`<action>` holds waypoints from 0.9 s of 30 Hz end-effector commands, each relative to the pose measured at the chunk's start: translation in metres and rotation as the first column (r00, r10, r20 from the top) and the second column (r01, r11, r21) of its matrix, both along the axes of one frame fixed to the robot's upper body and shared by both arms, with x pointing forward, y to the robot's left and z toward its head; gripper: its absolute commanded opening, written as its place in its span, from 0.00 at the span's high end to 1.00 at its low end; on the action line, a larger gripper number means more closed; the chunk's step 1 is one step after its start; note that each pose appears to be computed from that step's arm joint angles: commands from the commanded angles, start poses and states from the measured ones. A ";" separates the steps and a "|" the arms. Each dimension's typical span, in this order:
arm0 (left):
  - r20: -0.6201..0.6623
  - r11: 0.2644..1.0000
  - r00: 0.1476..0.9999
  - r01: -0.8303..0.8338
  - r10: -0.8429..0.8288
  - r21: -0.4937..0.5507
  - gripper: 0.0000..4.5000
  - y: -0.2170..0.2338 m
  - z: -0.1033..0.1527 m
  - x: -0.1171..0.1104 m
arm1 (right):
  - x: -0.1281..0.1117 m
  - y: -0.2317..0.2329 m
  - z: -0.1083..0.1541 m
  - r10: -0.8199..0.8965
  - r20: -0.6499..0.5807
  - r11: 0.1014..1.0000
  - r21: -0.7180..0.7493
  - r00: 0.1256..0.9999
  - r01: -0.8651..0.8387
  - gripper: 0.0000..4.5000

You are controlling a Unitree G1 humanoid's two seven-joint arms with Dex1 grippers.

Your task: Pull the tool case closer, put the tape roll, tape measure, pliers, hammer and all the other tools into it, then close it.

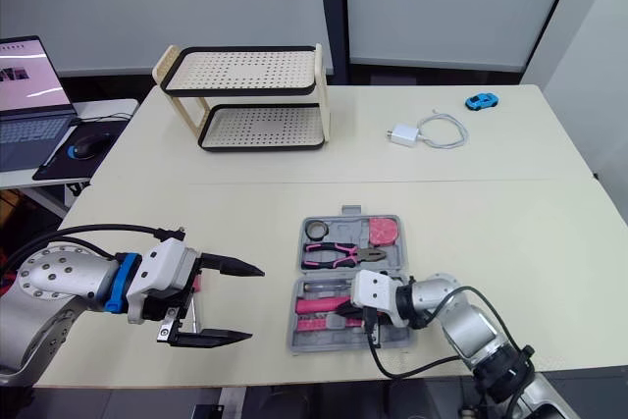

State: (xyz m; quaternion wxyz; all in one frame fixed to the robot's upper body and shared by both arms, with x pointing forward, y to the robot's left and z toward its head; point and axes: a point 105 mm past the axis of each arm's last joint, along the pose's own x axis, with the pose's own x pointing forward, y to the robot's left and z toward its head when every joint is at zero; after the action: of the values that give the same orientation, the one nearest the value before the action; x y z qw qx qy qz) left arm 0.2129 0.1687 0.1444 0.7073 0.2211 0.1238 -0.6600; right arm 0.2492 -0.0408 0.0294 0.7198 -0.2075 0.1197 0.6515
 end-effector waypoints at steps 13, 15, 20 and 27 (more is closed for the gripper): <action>0.031 0.999 0.999 0.032 -0.032 0.002 0.00 -0.003 0.007 -0.002 | -0.013 0.018 0.042 0.047 0.023 0.989 0.141 0.999 -0.050 0.99; 0.033 0.999 0.999 0.032 -0.032 0.002 0.00 -0.004 0.007 -0.002 | -0.014 0.020 0.049 0.058 0.042 0.987 0.150 0.997 -0.064 0.99; 0.035 0.999 0.999 0.033 -0.033 -0.004 0.00 -0.006 0.007 -0.001 | -0.009 0.017 0.046 0.042 0.087 0.994 0.097 0.995 -0.051 0.99; 0.038 0.999 0.999 0.035 -0.035 -0.007 0.00 -0.007 0.006 0.001 | 0.002 0.008 0.028 0.008 0.100 0.999 0.050 0.995 -0.013 0.99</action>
State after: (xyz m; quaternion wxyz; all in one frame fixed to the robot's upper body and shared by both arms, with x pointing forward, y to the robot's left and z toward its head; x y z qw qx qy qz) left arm 0.2146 0.1648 0.1463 0.7018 0.2252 0.1177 -0.6655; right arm 0.2493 -0.0367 0.0505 0.7270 -0.2132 0.0885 0.6467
